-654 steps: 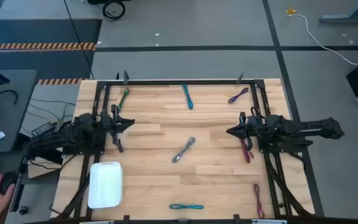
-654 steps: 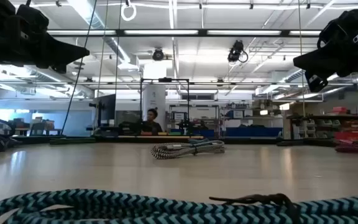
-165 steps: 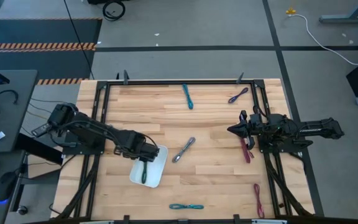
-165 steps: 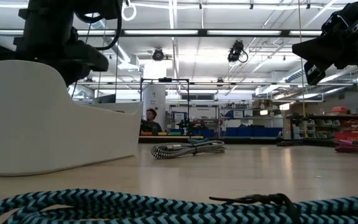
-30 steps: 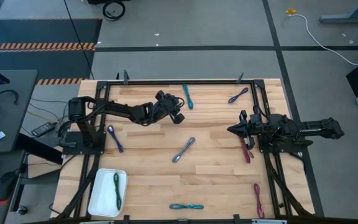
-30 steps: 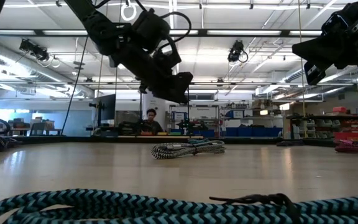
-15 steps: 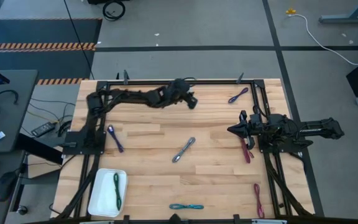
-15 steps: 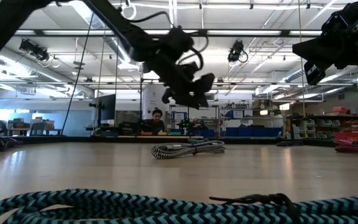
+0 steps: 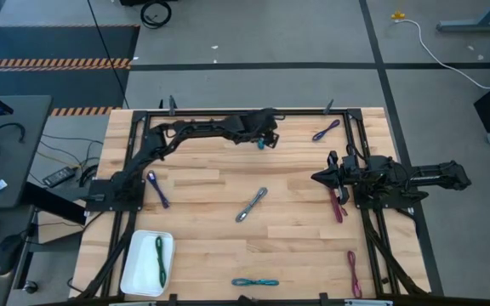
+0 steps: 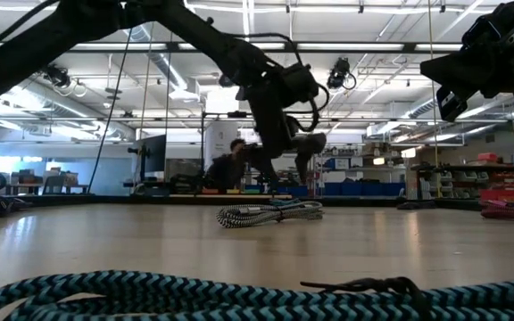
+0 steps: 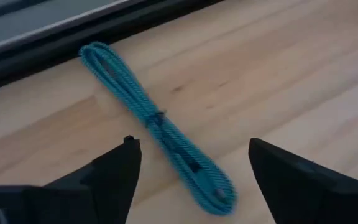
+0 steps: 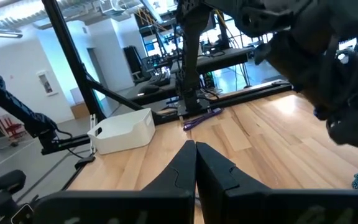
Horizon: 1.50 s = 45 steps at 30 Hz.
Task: Pick and place USB-C Cables
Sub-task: Put the silver charger cable into the white bin
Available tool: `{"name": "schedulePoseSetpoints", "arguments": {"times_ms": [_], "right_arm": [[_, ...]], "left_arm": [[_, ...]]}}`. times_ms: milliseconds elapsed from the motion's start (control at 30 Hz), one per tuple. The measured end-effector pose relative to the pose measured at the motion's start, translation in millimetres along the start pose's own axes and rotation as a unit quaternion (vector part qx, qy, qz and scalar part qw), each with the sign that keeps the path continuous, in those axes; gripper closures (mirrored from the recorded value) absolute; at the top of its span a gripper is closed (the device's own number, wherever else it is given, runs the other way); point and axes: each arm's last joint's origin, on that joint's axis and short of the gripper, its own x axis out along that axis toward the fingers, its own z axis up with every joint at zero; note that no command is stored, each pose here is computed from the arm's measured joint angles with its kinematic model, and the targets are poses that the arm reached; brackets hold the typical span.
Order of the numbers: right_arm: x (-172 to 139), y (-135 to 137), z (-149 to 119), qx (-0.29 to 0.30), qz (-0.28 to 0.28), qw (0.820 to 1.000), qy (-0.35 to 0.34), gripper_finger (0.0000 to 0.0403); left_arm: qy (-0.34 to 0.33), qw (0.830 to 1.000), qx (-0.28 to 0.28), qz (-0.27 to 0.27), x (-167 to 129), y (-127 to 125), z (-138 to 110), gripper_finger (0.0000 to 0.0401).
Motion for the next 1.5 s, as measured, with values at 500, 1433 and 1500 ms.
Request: {"name": "schedulePoseSetpoints", "arguments": {"times_ms": [500,1433,1500], "right_arm": [[0.0,0.5,1.6,0.0,0.003,1.0,-0.008,0.0392],[-0.1,1.1,3.5,0.0,0.007,1.0,-0.018,0.0392],[-0.1,1.1,3.5,0.0,0.008,1.0,-0.018,0.0392]], "left_arm": [[0.099,0.978,0.182,0.011,-79.6,-51.6,-75.7,0.0142],[0.191,0.947,0.238,-0.102,-97.8,-78.9,-180.9,0.038],[0.2,0.942,0.261,-0.076,-119.2,-77.1,-177.1,0.0374]]}}
